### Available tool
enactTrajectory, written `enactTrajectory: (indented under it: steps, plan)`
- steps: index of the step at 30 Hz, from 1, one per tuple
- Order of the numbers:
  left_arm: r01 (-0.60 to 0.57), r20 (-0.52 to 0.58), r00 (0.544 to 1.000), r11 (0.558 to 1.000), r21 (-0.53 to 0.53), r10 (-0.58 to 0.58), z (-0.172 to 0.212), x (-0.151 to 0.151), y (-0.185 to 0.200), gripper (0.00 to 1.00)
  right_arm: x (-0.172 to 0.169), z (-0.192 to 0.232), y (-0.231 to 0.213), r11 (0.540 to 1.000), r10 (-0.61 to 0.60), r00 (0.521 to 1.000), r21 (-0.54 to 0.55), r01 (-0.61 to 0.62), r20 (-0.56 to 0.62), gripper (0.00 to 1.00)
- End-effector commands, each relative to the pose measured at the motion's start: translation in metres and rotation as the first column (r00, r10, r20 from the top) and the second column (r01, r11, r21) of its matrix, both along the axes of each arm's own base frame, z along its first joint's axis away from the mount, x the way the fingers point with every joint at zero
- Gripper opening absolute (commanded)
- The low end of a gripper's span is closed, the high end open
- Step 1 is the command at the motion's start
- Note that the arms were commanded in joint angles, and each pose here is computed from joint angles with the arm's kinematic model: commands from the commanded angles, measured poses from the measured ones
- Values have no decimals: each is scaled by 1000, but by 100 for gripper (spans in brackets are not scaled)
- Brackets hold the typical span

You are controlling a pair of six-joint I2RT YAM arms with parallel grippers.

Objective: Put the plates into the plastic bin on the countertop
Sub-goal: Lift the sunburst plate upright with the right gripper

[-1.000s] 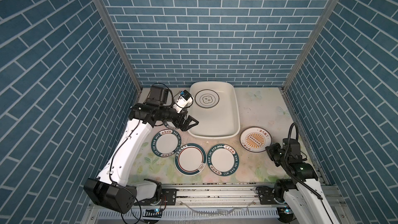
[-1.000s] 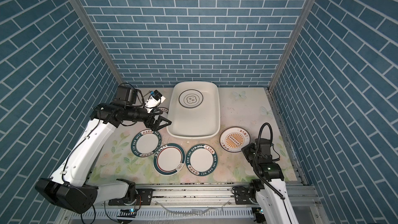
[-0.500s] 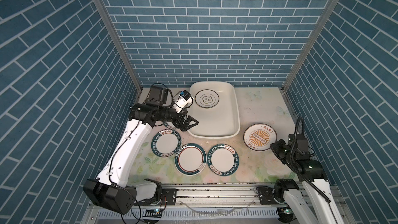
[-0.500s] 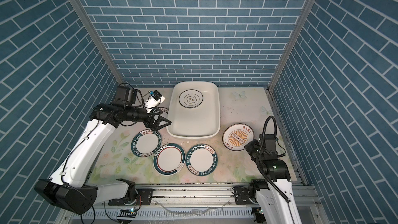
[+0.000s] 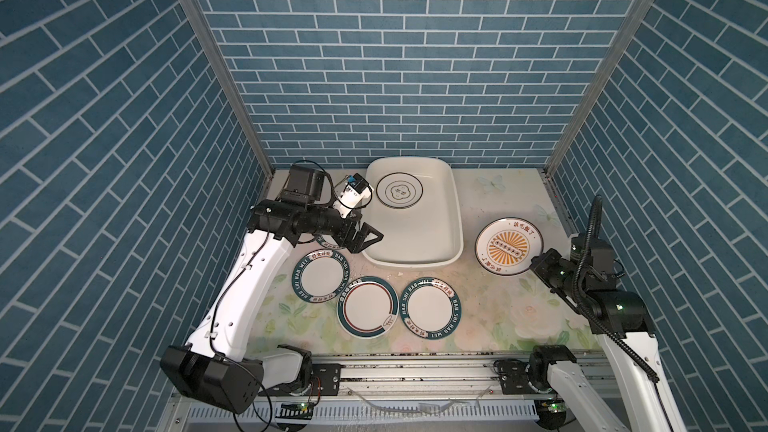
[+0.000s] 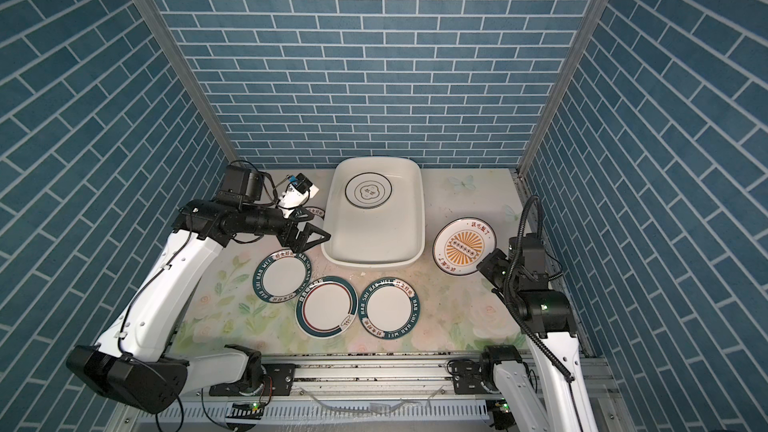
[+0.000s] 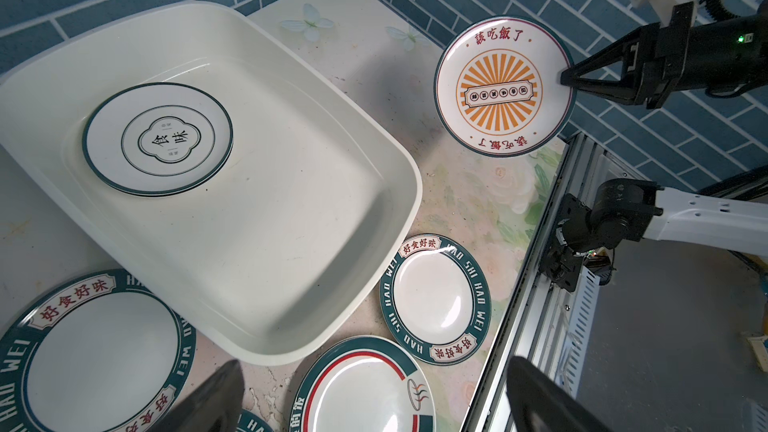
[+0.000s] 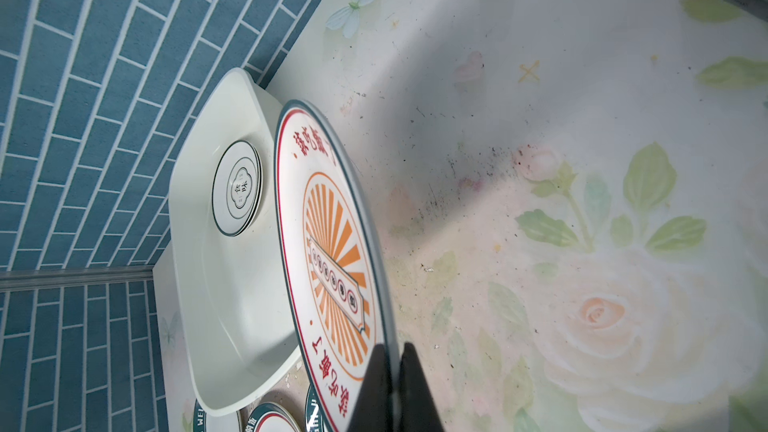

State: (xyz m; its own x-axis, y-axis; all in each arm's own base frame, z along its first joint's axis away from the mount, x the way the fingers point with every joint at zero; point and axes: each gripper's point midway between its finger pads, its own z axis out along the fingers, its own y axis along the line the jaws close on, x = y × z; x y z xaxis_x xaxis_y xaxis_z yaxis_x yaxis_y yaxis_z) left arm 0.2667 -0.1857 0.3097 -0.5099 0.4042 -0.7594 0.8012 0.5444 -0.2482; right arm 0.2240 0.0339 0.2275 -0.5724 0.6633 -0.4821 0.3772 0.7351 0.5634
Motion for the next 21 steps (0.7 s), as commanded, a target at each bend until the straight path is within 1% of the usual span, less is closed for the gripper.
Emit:
enactTrajectory:
  steps: [1,4,6,13,21]
  plan:
    - [5,30,1000,1000,-6,-5,8,-3,-1,100,14,24,3,999,34,997,-18,-33,66,0]
    - [-1,28,1000,1000,0,1,5,-2,0,100,25,31,4,999,34,996,-18,-33,81,0]
    - [-5,28,1000,1000,2,5,4,-2,1,99,31,36,11,998,62,994,3,-62,87,0]
    - [-18,37,999,1000,19,18,3,-1,4,100,53,43,18,996,87,991,22,-90,106,0]
    - [-25,42,999,999,41,24,-1,-2,7,100,91,59,31,989,139,981,31,-144,134,0]
